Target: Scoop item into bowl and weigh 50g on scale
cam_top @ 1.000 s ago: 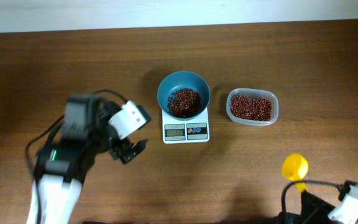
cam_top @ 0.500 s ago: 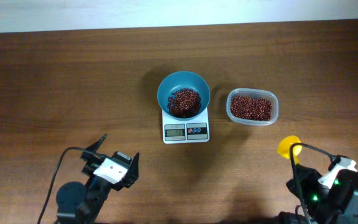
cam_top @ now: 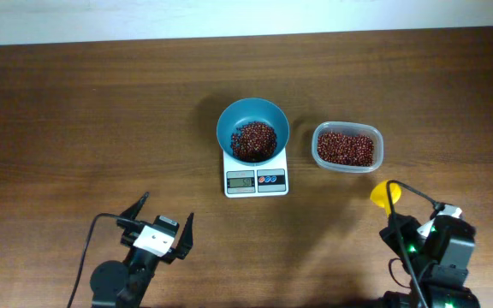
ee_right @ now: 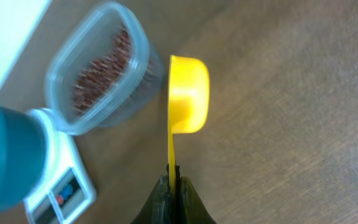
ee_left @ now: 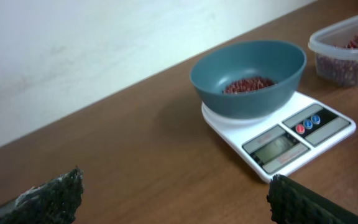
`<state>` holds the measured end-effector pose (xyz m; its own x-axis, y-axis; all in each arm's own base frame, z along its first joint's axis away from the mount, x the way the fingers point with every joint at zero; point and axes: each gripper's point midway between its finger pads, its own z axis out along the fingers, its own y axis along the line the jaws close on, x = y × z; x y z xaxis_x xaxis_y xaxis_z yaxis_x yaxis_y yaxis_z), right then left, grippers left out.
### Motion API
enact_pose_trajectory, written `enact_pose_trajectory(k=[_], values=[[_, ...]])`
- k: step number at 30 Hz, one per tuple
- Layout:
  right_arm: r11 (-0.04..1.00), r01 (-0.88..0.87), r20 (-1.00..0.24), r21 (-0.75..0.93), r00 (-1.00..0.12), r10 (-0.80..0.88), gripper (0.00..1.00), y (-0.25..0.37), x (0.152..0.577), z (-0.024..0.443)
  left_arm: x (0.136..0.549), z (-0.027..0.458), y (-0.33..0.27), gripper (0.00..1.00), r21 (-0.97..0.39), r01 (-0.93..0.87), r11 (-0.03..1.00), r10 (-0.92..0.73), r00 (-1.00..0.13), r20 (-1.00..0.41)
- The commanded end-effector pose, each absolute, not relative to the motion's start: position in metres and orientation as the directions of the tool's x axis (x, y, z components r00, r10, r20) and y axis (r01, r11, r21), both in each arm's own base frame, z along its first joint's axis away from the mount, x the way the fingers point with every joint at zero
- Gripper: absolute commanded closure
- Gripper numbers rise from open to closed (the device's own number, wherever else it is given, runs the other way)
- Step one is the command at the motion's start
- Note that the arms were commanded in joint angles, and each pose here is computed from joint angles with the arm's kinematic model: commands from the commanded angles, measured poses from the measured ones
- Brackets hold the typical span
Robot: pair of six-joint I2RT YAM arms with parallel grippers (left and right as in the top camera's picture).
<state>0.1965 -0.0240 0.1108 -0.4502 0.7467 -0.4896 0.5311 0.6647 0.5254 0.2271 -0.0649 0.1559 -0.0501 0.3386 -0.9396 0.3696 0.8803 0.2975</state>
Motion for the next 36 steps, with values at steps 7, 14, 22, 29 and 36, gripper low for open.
enact_pose_trajectory(k=[7,14,22,29,36], values=[[0.658,0.525,-0.494,0.54,-0.435,0.752,0.96,-0.026,0.204,0.092,0.223,0.152,-0.078,0.01,0.269,0.44,0.857,0.312,-0.029,-0.95],[0.654,0.53,-0.469,0.54,-0.456,0.756,0.92,-0.022,0.201,0.076,0.202,0.156,-0.113,0.01,0.219,0.631,0.744,0.261,0.027,-0.965],[0.651,0.54,-0.456,0.533,-0.465,0.759,0.46,-0.021,0.197,0.075,0.199,0.156,-0.118,0.01,0.192,0.645,0.739,0.241,0.014,-0.971],[0.64,0.601,-0.463,0.478,-0.447,0.766,0.01,-0.031,0.187,0.075,0.201,0.156,-0.116,0.01,0.195,0.635,0.747,0.243,0.013,-0.97],[0.604,0.647,-0.43,0.466,-0.431,0.793,0.01,-0.033,0.178,0.077,0.201,0.156,-0.116,0.01,0.195,0.635,0.747,0.243,0.013,-0.97]])
